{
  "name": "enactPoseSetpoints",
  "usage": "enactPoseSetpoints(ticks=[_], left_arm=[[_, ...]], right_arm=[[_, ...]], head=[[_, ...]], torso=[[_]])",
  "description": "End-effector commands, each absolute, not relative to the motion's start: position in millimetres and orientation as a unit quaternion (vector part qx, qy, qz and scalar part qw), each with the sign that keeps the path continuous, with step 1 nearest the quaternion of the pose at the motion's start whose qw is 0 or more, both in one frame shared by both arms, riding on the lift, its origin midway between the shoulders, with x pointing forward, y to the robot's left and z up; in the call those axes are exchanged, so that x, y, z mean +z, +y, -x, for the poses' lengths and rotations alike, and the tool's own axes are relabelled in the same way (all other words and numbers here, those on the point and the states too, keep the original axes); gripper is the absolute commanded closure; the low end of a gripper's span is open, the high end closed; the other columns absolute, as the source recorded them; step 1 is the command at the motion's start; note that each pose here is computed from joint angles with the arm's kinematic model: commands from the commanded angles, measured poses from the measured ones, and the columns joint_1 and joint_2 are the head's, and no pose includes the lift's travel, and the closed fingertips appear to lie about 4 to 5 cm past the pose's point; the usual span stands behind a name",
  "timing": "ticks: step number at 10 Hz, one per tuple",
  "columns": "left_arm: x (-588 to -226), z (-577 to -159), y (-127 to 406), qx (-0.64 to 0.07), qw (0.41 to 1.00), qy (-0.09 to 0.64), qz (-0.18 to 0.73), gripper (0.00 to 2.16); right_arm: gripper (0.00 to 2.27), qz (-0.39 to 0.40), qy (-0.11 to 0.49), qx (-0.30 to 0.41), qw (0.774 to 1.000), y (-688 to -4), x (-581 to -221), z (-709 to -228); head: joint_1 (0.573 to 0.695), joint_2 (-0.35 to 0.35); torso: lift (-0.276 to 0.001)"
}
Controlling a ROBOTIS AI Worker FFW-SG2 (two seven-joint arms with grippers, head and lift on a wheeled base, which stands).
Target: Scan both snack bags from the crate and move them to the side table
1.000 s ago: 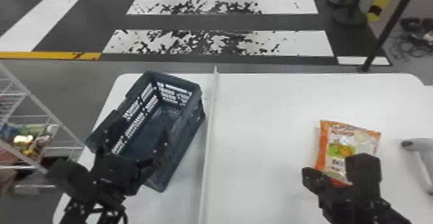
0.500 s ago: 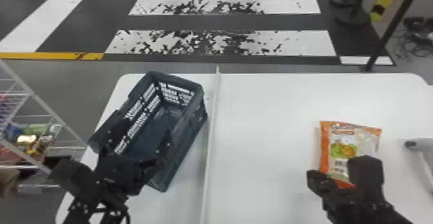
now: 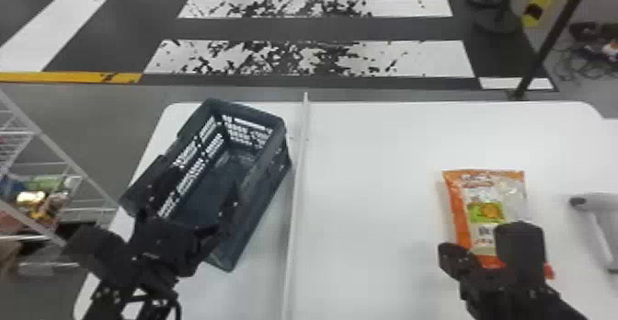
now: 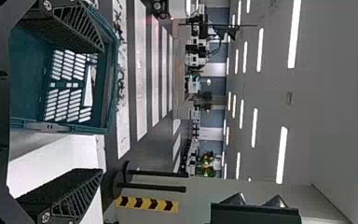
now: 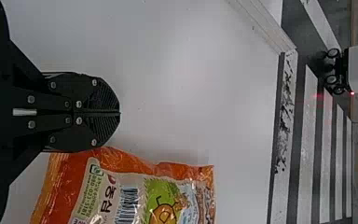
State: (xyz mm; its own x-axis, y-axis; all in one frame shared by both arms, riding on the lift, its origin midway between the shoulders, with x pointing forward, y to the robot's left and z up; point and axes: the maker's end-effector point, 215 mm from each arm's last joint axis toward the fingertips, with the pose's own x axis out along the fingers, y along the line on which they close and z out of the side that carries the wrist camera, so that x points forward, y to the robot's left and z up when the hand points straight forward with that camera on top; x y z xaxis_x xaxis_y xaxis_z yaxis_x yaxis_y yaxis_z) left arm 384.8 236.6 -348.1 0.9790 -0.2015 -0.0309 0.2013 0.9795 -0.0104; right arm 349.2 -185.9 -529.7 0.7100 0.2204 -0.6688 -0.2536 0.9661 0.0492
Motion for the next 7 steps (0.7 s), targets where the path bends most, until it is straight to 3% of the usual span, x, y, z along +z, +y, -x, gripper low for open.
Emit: enactPoseSetpoints(ticks=[1, 4, 6, 7], left_arm=[[-348.5, -384.7, 236.4, -0.102, 0.995, 0.016, 0.003, 0.09], [-347.8, -384.1, 238.1, -0.1, 0.995, 0.011, 0.003, 0.09], [-344.6, -383.6, 238.5, -0.1, 0.995, 0.006, 0.003, 0.09], [-341.6, -383.3, 238.4, -0.101, 0.995, 0.001, 0.001, 0.09]], right_arm=[[2.25, 0.023, 0.359, 0.128, 0.924, -186.0, -530.2, -347.7], [2.25, 0.015, 0.35, 0.136, 0.927, -180.0, -520.6, -347.5], [2.23, -0.148, 0.274, 0.205, 0.928, -167.8, -442.2, -357.0], [2.04, -0.171, 0.255, 0.182, 0.934, -200.2, -419.9, -365.9]], head=[[0.695, 0.08], [0.695, 0.08], [0.695, 0.107], [0.695, 0.127]], torso=[[-0.075], [-0.075], [-0.075], [-0.075]])
